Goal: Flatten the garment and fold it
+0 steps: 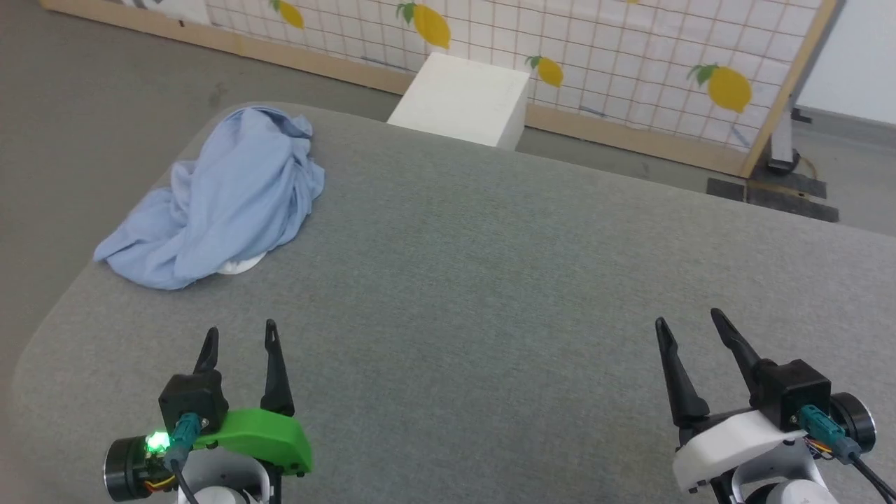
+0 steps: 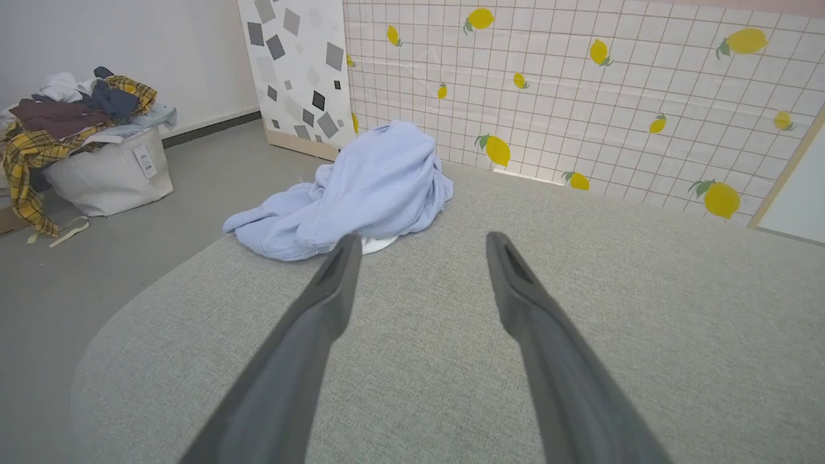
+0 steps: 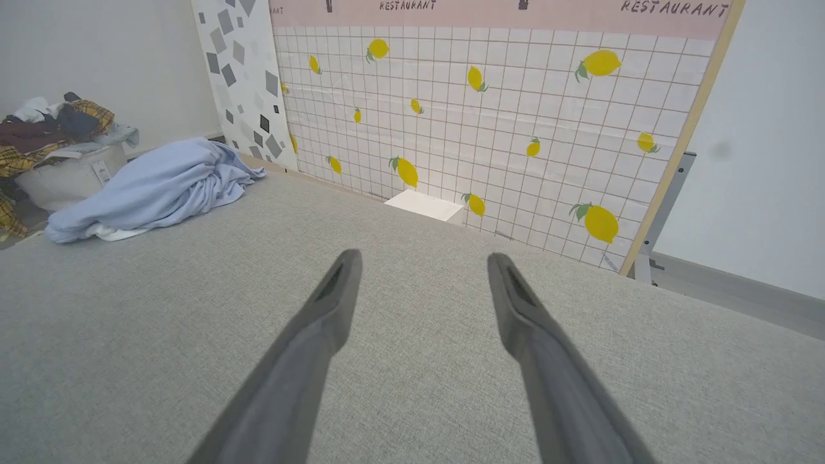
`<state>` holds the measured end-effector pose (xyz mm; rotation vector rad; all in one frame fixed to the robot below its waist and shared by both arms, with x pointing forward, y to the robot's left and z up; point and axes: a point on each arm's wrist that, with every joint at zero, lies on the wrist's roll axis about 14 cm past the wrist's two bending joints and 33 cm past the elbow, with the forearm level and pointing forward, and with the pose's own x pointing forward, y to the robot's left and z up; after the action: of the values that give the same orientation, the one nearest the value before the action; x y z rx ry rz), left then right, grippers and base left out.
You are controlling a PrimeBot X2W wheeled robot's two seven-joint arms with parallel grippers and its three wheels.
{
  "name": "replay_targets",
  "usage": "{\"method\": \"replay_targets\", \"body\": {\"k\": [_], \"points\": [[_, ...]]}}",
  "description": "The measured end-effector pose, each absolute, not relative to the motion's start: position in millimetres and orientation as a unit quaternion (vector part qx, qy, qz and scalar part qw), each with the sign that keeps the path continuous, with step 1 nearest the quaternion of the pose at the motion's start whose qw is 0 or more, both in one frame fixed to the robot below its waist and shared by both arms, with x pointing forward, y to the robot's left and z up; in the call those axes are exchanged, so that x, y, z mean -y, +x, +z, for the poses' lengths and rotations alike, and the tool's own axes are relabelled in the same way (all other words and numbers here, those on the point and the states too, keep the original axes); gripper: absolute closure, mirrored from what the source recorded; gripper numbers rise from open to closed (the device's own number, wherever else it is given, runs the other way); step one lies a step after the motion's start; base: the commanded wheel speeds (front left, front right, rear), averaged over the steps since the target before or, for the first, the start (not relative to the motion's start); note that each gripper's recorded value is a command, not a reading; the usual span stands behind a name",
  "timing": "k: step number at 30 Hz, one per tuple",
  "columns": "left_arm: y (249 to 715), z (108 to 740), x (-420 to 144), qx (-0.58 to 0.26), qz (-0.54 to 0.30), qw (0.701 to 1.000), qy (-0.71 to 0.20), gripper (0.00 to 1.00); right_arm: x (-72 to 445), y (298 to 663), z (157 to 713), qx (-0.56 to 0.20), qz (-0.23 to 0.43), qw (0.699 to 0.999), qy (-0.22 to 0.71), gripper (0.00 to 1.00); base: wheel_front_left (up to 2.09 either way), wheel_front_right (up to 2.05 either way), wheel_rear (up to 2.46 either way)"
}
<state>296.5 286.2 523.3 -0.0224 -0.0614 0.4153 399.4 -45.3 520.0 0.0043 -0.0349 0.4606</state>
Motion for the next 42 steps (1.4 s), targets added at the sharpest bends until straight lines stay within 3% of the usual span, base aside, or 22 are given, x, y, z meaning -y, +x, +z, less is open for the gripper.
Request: {"method": "replay_targets", "body": {"k": [42], "points": [[220, 519, -345, 0.052, 0.350, 0.935, -0.020, 0.00, -36, 400, 518, 0.025, 0.335, 0.941, 0.030, 0.00, 0.00, 0.00, 0.00]]}}
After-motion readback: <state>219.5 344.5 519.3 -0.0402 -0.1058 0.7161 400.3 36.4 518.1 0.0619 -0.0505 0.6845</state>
